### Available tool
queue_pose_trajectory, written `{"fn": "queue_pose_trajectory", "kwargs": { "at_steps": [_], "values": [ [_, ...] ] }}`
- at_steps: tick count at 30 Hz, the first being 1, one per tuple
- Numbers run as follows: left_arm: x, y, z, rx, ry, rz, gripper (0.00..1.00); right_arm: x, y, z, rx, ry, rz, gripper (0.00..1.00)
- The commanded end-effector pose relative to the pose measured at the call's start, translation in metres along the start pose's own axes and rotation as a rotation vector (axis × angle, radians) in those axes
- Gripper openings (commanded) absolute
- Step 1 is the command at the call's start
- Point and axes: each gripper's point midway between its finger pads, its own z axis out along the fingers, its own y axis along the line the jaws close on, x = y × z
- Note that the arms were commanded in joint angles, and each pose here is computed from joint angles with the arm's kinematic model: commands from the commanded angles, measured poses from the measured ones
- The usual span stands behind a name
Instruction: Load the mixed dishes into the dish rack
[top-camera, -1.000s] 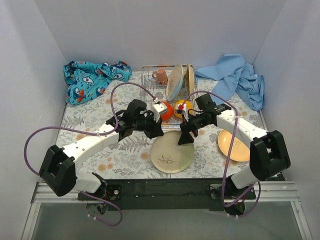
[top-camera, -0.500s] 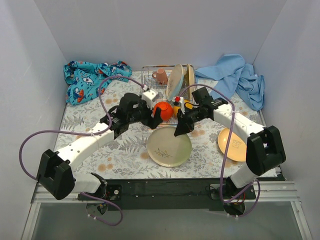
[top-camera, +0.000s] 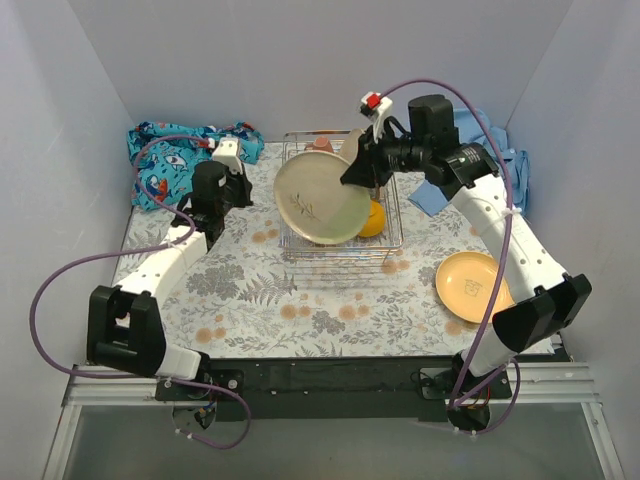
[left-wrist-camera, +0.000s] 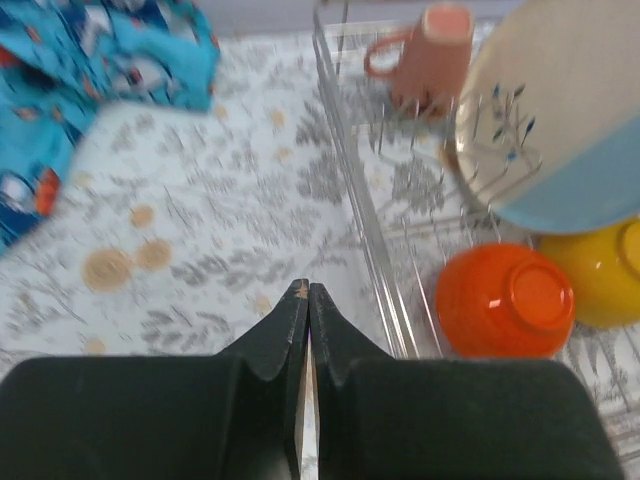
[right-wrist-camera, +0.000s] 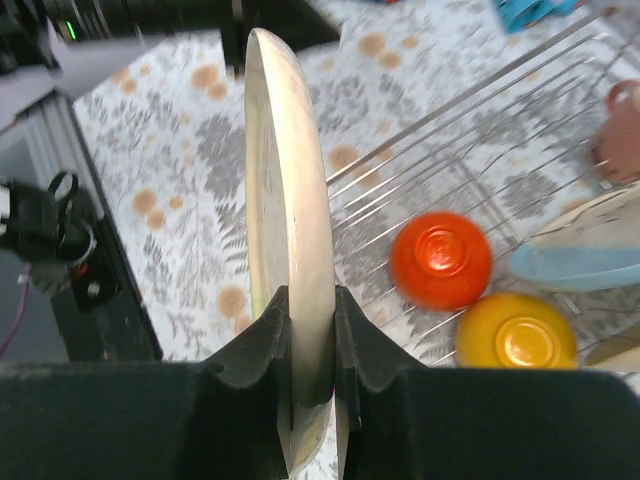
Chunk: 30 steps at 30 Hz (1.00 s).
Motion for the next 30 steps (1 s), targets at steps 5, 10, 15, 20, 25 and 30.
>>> {"fn": "queue_pose_trajectory", "kwargs": {
  "at_steps": [5, 10, 15, 20, 25, 30],
  "values": [
    [0.097, -0.034, 0.008, 0.083, 0.282, -0.120, 0.00, -0.096, -0.087, 0.001, 0.549, -0.277, 0.098, 0.01],
    [0.122, -0.050, 0.002, 0.112, 0.349, -0.135, 0.00, -0.122, -0.113, 0.002, 0.901, -0.422, 0.080, 0.01],
    [0.139, -0.080, -0.014, 0.241, 0.406, -0.171, 0.00, -0.117, -0.113, 0.021, 1.053, -0.482, 0.067, 0.01],
    [0.148, -0.096, -0.026, 0.332, 0.437, -0.189, 0.00, -0.114, -0.120, 0.029, 1.147, -0.502, 0.093, 0.01],
    [0.153, -0.107, -0.036, 0.393, 0.456, -0.212, 0.00, -0.115, -0.122, 0.044, 1.203, -0.525, 0.086, 0.01],
    [0.151, -0.108, -0.039, 0.389, 0.450, -0.219, 0.00, -0.111, -0.127, 0.055, 1.246, -0.528, 0.076, 0.01]
  ]
}}
